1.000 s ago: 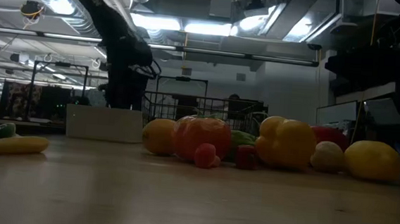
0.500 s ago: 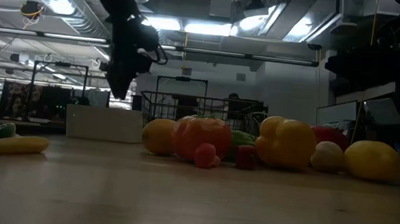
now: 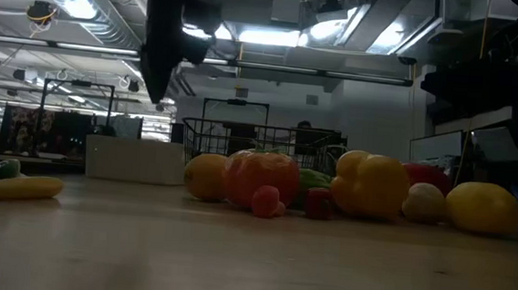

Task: Sort produce into baskets
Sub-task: Put the green mushroom into the white bin

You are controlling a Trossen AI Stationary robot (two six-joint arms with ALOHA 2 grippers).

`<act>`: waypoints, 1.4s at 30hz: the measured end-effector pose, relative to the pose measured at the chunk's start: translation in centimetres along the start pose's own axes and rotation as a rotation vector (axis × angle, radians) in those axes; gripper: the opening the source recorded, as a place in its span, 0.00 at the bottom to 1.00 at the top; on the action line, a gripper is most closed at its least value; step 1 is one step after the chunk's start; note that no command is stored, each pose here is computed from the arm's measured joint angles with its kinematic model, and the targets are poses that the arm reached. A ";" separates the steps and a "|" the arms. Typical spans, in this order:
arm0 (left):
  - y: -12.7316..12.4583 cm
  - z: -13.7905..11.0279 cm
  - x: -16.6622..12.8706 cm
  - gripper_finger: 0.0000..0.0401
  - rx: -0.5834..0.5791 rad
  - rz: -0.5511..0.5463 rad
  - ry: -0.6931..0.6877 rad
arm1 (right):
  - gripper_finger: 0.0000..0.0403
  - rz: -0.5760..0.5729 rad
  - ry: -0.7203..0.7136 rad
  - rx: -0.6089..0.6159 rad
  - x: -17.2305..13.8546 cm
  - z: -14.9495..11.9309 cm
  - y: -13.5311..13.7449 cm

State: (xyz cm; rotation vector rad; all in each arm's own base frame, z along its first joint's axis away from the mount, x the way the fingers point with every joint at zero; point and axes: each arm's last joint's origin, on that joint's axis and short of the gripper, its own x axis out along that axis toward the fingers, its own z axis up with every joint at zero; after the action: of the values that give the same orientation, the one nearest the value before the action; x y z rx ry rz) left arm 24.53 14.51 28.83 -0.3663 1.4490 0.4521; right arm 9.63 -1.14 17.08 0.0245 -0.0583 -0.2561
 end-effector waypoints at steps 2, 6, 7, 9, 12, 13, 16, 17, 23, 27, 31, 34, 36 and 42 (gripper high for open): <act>-1.7 -0.3 -0.3 0.53 0.028 -0.008 0.004 | 0.34 0.000 0.001 0.000 0.0 0.0 0.0; -4.8 -1.0 -0.5 0.53 0.096 -0.016 0.033 | 0.34 0.000 0.001 0.000 0.0 0.0 0.0; -5.5 -1.2 -0.4 0.53 0.113 -0.017 0.036 | 0.34 0.000 0.000 0.000 0.0 0.0 0.0; -7.0 -1.7 0.0 0.53 0.145 -0.018 0.048 | 0.34 0.000 0.001 0.000 0.0 0.0 0.0; -8.9 -2.7 1.1 0.53 0.192 -0.013 0.088 | 0.34 0.000 0.001 0.000 0.0 0.0 0.0; -9.5 -3.2 1.5 0.53 0.197 -0.008 0.106 | 0.34 0.000 0.001 0.000 0.0 0.0 0.0; -11.0 -4.6 2.9 0.53 0.181 0.011 0.161 | 0.34 0.000 0.001 0.000 0.0 0.0 0.0; -11.4 -5.0 3.4 0.53 0.172 0.013 0.174 | 0.34 0.000 0.001 0.000 0.0 0.0 0.0; -14.3 -7.1 5.8 0.53 0.148 -0.068 0.203 | 0.34 0.000 0.001 0.000 0.0 0.0 0.0; -16.1 -8.1 6.9 0.53 0.157 -0.106 0.173 | 0.34 0.000 0.001 0.000 0.0 0.0 0.0; -17.6 -8.9 7.4 0.53 0.155 -0.139 0.136 | 0.34 0.000 0.001 0.000 0.0 0.0 0.0; -18.5 -9.5 7.7 0.53 0.136 -0.158 0.112 | 0.34 0.000 0.001 0.000 0.0 0.0 0.0; -19.1 -9.9 7.9 0.53 0.123 -0.168 0.102 | 0.34 0.000 0.001 0.000 0.0 0.0 0.0; -20.3 -10.9 8.5 0.53 0.069 -0.190 0.087 | 0.34 0.000 0.001 0.000 0.0 0.0 0.0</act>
State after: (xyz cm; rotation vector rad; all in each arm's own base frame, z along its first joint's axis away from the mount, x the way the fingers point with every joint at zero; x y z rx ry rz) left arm 25.94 -7.82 18.69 -0.4682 1.4938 0.2344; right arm 9.63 -1.14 17.07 0.0248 -0.0575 -0.2561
